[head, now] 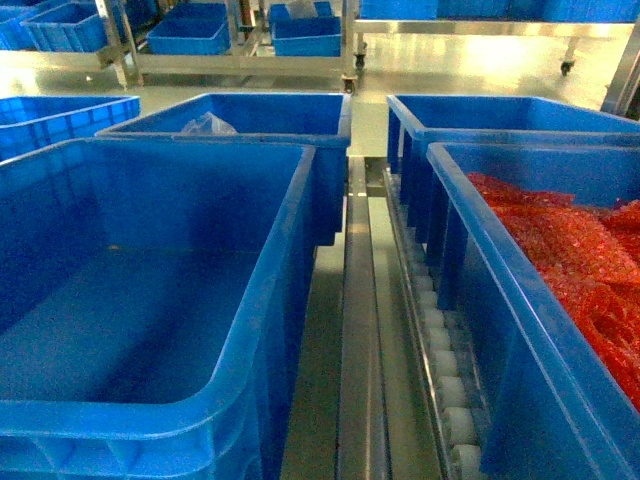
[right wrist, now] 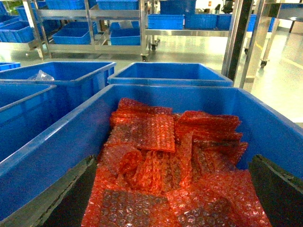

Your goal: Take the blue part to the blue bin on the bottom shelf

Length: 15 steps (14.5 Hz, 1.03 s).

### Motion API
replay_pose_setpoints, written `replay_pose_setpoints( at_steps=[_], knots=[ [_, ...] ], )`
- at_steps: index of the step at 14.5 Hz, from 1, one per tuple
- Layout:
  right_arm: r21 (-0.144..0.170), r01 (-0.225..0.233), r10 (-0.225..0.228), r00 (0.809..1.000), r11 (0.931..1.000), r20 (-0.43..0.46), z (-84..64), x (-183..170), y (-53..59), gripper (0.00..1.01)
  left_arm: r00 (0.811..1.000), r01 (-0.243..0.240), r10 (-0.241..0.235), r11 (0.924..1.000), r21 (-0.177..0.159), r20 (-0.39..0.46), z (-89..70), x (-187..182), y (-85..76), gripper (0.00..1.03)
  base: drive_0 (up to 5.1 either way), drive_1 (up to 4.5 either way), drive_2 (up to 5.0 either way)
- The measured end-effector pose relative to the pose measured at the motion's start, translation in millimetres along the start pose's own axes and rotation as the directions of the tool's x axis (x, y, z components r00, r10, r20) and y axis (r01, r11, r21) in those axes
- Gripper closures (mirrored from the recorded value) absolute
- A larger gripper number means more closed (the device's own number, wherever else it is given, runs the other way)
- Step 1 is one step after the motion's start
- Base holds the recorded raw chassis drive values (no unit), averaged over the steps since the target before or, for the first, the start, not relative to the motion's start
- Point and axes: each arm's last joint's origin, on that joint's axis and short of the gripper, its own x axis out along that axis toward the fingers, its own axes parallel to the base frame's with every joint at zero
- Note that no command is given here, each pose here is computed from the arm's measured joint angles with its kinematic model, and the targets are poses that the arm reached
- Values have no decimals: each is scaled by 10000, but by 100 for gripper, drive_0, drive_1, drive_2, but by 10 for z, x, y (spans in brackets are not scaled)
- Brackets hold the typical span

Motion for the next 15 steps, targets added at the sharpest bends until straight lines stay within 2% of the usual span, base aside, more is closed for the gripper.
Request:
replay_pose_setpoints(
  at_steps=[5,6,7,8,9,12,13,14,15],
  knots=[
    [0,0,0,10000,10000,0,0,0,0,3,10000,-4,4,10000,0,0,0,0,0,60,0,0,0],
    [0,4,-4,10000,10000,0,0,0,0,3,9995,-314,314,9995,78,69,5,2,-10,60,0,0,0],
    [0,4,-4,10000,10000,-4,0,0,0,3,9874,-1583,1583,9863,469,37,-5,-6,-50,60,0,0,0],
    [0,0,0,10000,10000,0,0,0,0,3,9714,-2355,2371,9686,799,-108,-60,19,-58,60,0,0,0],
    [0,4,-4,10000,10000,0,0,0,0,3,9635,-2671,2677,9602,815,35,-56,98,-93,60,0,0,0],
    [0,4,-4,10000,10000,-4,0,0,0,3,9876,-1509,1467,9855,778,567,164,632,-327,60,0,0,0],
    [0,4,-4,10000,10000,0,0,0,0,3,9953,-969,967,9917,850,59,189,920,-375,60,0,0,0],
    [0,4,-4,10000,10000,0,0,0,0,3,9956,-208,249,9987,462,-908,94,1182,-405,60,0,0,0],
    [0,4,-4,10000,10000,-4,0,0,0,3,9840,257,-267,9996,-79,-1762,-60,1356,-412,53,0,0,0]
  ],
)
